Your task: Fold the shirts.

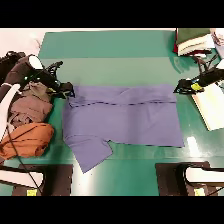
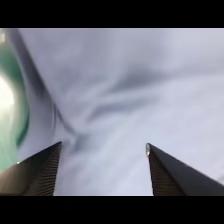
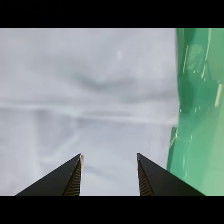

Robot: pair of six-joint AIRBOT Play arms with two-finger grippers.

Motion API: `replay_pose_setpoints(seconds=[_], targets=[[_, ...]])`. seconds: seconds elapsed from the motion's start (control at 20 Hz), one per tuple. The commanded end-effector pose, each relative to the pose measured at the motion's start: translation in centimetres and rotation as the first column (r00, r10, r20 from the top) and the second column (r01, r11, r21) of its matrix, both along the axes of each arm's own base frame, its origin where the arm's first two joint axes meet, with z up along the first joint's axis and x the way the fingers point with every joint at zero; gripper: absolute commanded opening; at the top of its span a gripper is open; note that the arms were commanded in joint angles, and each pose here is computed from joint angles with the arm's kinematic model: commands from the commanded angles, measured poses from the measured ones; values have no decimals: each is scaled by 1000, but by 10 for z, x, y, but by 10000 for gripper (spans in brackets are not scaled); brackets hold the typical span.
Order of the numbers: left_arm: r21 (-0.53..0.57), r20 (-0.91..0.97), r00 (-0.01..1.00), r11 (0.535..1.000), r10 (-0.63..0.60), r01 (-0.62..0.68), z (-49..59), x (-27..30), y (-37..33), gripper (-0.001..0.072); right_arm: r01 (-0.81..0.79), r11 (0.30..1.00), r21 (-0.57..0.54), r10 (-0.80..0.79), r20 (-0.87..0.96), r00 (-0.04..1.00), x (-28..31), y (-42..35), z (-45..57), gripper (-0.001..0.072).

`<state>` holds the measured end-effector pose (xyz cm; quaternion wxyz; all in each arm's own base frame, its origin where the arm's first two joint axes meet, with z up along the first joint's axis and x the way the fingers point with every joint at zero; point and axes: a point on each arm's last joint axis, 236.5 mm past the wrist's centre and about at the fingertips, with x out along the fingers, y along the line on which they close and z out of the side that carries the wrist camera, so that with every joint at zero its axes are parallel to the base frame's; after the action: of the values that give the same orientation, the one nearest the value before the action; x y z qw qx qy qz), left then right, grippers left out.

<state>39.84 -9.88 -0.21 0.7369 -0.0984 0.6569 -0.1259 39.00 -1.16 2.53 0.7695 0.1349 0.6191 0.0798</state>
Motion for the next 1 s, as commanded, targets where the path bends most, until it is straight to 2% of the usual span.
replay_pose_setpoints(seconds=[0.0, 0.3, 0.45, 0.7, 0.95], targets=[[3, 3, 1000, 1000, 18, -18, 15, -50, -1, 604, -26, 1000, -9, 26, 41, 999, -21, 7, 36, 384], [4, -172, 977, 991, 129, -130, -39, -203, 8, 604, -14, 999, -50, 24, 206, 978, -29, 9, 91, 385], [-80, -247, 954, 978, 169, -194, -58, -242, -11, 603, -14, 998, -53, 25, 218, 976, -32, 10, 96, 385], [-235, -249, 941, 928, 231, -290, -71, -237, -43, 603, -18, 999, -51, 28, 206, 978, -33, 10, 94, 385], [-261, -179, 939, 906, 294, -334, -71, -215, -42, 602, -18, 999, -51, 28, 206, 978, -34, 10, 94, 385]])
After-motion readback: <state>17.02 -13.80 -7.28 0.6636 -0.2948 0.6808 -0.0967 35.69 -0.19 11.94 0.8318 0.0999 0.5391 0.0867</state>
